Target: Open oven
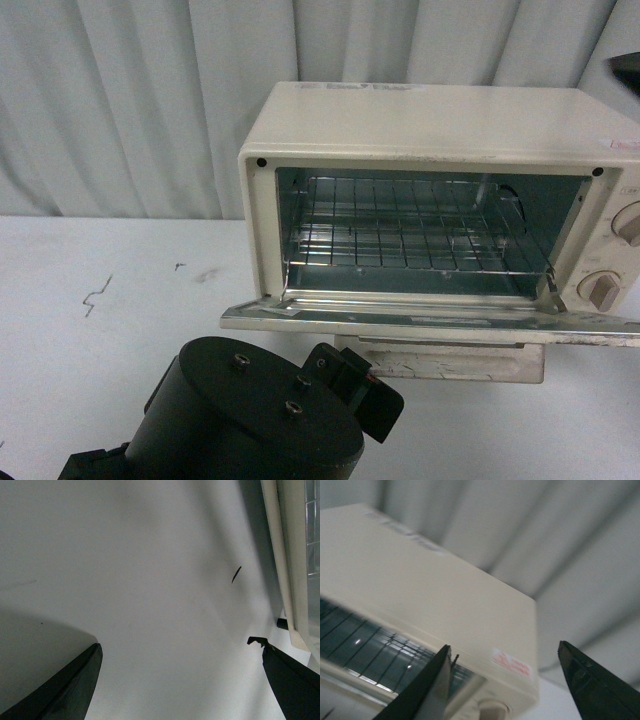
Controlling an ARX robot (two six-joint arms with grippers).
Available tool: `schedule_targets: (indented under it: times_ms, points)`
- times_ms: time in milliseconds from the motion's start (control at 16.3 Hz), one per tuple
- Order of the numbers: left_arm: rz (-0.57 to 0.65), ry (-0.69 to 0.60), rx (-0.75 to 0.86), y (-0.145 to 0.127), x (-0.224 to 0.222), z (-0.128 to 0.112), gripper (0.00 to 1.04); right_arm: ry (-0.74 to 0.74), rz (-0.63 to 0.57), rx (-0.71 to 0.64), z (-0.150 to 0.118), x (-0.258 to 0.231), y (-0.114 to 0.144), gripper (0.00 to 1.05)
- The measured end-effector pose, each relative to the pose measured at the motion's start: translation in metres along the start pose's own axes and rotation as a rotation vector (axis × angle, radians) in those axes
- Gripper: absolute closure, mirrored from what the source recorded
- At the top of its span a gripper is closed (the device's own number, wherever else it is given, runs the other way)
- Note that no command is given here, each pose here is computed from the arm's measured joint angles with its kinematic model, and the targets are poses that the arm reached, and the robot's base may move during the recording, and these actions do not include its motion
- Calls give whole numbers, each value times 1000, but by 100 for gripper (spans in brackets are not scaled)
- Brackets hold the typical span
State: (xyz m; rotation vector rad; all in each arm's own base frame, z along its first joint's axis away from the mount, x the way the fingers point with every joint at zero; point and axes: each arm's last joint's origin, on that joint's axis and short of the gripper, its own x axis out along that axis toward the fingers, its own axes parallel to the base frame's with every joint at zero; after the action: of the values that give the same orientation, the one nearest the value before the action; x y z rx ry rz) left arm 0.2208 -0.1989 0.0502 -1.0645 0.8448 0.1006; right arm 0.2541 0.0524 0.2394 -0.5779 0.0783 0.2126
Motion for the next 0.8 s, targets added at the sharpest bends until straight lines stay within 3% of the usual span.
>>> schedule_targets:
  times_ms: [62, 185, 431, 800]
  points:
    - [1, 0, 0, 0, 0, 0, 7, 4, -132, 163, -13, -11, -3, 43]
    - [3, -9, 1, 0, 0, 0, 7, -64, -235, 424, -26, -31, -6, 62]
    - [1, -3, 0, 0, 0, 0, 7, -61, -208, 541, -52, -59, 5, 102]
    - [2, -3, 0, 0, 0, 0, 7, -61, -227, 563, -77, -91, 5, 103]
